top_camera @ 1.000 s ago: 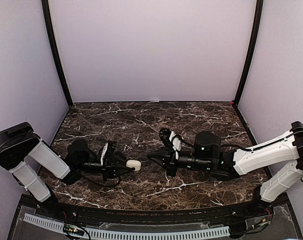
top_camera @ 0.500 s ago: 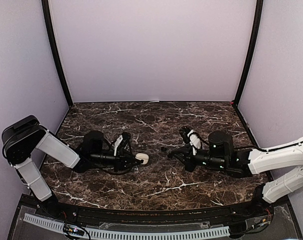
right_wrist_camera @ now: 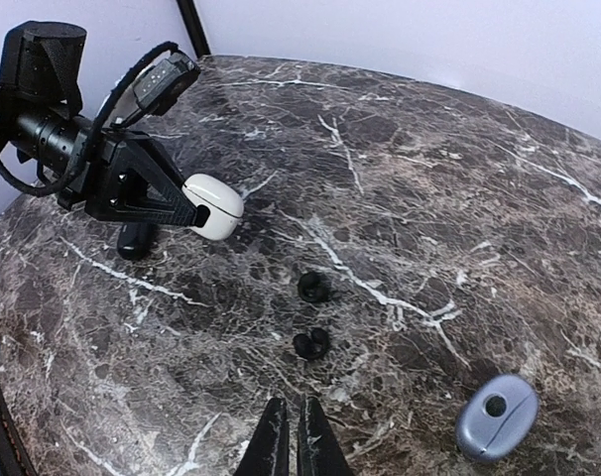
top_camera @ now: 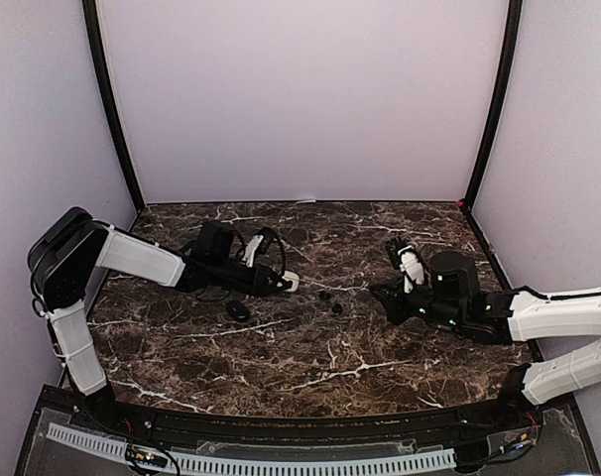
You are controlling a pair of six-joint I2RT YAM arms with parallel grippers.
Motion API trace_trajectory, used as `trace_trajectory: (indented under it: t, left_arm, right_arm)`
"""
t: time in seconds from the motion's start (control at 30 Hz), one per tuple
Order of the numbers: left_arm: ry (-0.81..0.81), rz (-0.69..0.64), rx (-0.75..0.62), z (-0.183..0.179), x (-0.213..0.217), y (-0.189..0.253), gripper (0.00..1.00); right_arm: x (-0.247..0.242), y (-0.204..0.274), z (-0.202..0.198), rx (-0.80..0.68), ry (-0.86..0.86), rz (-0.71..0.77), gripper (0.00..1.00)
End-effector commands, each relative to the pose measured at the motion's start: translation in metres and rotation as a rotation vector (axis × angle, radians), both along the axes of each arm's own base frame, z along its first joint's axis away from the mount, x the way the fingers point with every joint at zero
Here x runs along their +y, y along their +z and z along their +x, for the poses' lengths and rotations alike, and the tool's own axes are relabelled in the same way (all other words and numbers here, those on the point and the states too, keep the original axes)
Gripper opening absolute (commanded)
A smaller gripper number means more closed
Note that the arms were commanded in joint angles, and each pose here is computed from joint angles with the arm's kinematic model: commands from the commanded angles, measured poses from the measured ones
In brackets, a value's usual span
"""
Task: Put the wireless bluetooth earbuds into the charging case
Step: Place the charging case with the earbuds at the center of the board.
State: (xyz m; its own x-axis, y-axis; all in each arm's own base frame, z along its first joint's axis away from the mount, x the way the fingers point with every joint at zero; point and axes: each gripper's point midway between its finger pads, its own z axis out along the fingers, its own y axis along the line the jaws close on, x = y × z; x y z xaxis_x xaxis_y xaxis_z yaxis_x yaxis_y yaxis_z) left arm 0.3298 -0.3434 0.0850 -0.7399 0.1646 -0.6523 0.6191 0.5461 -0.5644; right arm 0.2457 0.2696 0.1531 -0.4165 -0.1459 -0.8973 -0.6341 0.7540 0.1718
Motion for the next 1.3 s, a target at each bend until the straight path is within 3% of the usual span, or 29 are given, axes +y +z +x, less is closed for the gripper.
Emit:
trace_trajectory:
  t: [0.0, 0.33, 0.9, 1.03, 1.1, 1.2, 1.27]
  left_arm:
    - [0.059, 0.044, 0.117, 0.022, 0.012, -0.016, 0.07]
    - [0.127, -0.035, 0.215, 0.087, 0.033, -0.028, 0.08]
    - [0.18, -0.057, 0.293, 0.119, 0.059, -0.055, 0.15]
    - [0.185, -0.056, 0.298, 0.12, 0.064, -0.06, 0.29]
    - [0.183, -0.056, 0.3, 0.119, 0.065, -0.06, 0.51]
    - [0.183, -0.057, 0.289, 0.116, 0.066, -0.056, 0.65]
    - [0.191, -0.049, 0.272, 0.115, 0.069, -0.052, 0.79]
  right_arm:
    - [-0.02, -0.01, 0.011, 0.03, -0.11, -0.011, 0.05]
    - [-0.032, 0.006, 0.013, 0.012, -0.141, 0.019, 0.05]
    - [-0.076, 0.004, 0.027, -0.036, -0.266, 0.015, 0.08]
    - [-0.087, 0.001, 0.035, -0.028, -0.302, 0.01, 0.15]
    - [-0.096, -0.004, 0.042, -0.014, -0.332, -0.002, 0.22]
    - [-0.114, -0.007, 0.053, -0.014, -0.4, -0.011, 0.39]
    - [-0.126, -0.007, 0.059, -0.025, -0.439, -0.01, 0.44]
